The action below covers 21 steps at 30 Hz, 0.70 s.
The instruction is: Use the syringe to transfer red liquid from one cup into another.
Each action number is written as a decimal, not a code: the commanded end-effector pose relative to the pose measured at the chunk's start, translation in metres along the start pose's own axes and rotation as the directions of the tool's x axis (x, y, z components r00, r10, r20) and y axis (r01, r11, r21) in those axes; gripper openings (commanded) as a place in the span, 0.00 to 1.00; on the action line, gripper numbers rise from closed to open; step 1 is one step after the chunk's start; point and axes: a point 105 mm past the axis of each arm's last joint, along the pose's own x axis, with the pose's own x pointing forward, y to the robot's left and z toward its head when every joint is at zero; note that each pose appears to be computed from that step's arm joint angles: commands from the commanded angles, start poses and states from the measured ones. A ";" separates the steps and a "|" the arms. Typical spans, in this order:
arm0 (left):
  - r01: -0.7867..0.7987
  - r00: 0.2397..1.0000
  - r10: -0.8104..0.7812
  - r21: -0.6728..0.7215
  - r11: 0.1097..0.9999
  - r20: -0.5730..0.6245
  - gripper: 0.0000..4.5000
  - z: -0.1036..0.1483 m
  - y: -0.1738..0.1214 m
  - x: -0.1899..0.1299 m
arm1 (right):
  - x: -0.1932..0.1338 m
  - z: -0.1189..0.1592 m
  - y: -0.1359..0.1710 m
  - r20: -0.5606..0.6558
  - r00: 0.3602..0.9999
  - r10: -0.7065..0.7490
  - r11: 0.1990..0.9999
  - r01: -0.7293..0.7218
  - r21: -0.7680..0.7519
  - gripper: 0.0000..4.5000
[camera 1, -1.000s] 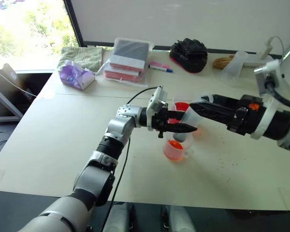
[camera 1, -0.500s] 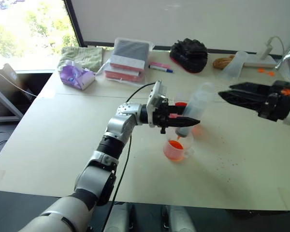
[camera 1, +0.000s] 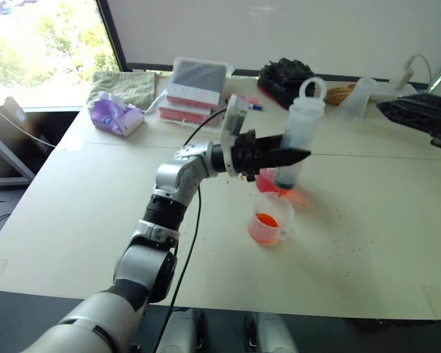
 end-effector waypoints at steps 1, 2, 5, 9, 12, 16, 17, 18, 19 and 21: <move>-0.192 0.980 0.194 -0.068 0.979 0.033 0.32 0.039 0.021 -0.002 | 0.003 0.004 0.004 0.017 1.000 0.013 1.000 -0.013 -0.025 0.67; -0.256 0.966 0.259 -0.103 0.961 0.021 0.32 0.045 0.030 -0.007 | 0.004 0.001 0.005 0.013 1.000 0.018 1.000 -0.017 -0.019 0.67; -0.498 0.867 0.480 -0.181 0.848 -0.136 0.32 0.044 0.058 -0.027 | 0.010 -0.004 0.008 0.001 0.999 0.042 0.999 -0.042 -0.015 0.67; -0.629 0.769 0.541 -0.250 0.736 -0.342 0.32 0.028 0.064 -0.044 | 0.014 -0.006 0.011 -0.004 0.998 0.059 0.998 -0.059 -0.016 0.67; -0.713 0.686 0.539 -0.305 0.631 -0.489 0.32 0.012 0.061 -0.057 | 0.017 -0.007 0.012 -0.010 0.998 0.069 0.997 -0.069 -0.018 0.67; -0.805 0.559 0.524 -0.268 0.530 -0.643 0.32 -0.012 0.053 -0.075 | 0.019 -0.008 0.015 -0.024 0.996 0.085 0.996 -0.086 -0.028 0.67; -0.826 0.524 0.516 -0.254 0.504 -0.678 0.32 -0.018 0.051 -0.079 | 0.019 -0.008 0.016 -0.027 0.996 0.090 0.995 -0.091 -0.031 0.67; -0.844 0.488 0.502 -0.239 0.480 -0.714 0.32 -0.025 0.049 -0.084 | 0.019 -0.008 0.017 -0.031 0.995 0.097 0.995 -0.098 -0.033 0.67; -0.862 0.453 0.504 -0.216 0.459 -0.736 0.32 -0.030 0.048 -0.090 | 0.019 -0.009 0.020 -0.043 0.993 0.108 0.993 -0.110 -0.043 0.67; -0.905 0.363 0.524 -0.156 0.396 -0.770 0.32 -0.040 0.050 -0.108 | 0.017 -0.015 0.030 -0.093 0.986 0.138 0.985 -0.146 -0.089 0.67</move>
